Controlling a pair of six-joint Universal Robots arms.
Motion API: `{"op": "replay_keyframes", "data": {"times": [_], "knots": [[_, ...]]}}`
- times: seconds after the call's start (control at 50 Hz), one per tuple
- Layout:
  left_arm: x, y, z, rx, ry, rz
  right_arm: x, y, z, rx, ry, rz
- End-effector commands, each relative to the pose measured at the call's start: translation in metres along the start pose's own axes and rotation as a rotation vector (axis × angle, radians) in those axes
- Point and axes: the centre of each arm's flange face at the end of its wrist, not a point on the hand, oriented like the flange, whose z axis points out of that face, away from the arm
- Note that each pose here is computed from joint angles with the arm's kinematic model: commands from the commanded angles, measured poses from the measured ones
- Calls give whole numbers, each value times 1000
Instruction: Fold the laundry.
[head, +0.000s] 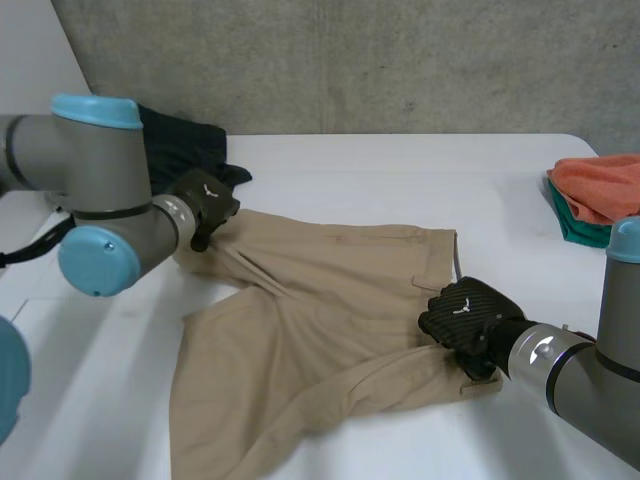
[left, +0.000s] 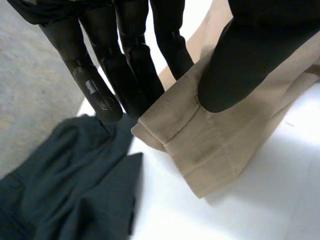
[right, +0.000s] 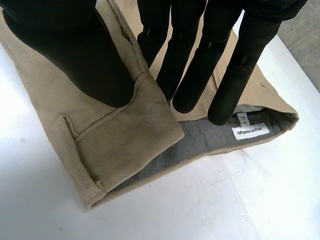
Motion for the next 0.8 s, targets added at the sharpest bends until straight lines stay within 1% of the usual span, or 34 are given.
{"op": "replay_keyframes", "data": {"times": [0.02,0.12,0.2,0.28,0.34,0.42,0.48,0.52,0.56,0.58,0.64,0.66,0.7,0.72,0.78,0.8], "knots": [[-14,-13,-15,61,-41,-11,-3,-1,-1,-2,-6,-2],[-9,-3,-14,25,-33,0,-5,-2,-2,0,-9,-3],[6,16,-7,-51,5,45,-6,-3,-2,4,-11,-2],[12,23,-6,-76,16,66,-6,-8,-3,25,-8,10],[8,22,-8,-75,-7,59,-7,-12,-3,41,-8,17],[-11,12,-21,-58,-77,19,-5,-21,-1,81,7,34],[-22,5,-39,-46,-108,-50,0,-31,1,123,28,57],[-28,1,-57,-39,-121,-130,4,-38,4,153,42,78],[-28,-1,-69,-37,-120,-193,7,-42,6,170,50,95],[-28,-1,-83,-40,-115,-264,10,-45,9,180,56,115],[-21,0,-102,-56,-87,-363,15,-48,15,192,69,143],[-13,4,-114,-84,-55,-421,19,-50,19,195,78,164],[-4,9,-125,-117,-21,-460,21,-50,23,193,85,188],[7,14,-134,-158,15,-499,23,-51,26,193,93,212],[27,24,-148,-227,79,-536,24,-52,29,189,99,237],[40,29,-155,-269,117,-557,25,-52,32,188,108,250]]}}
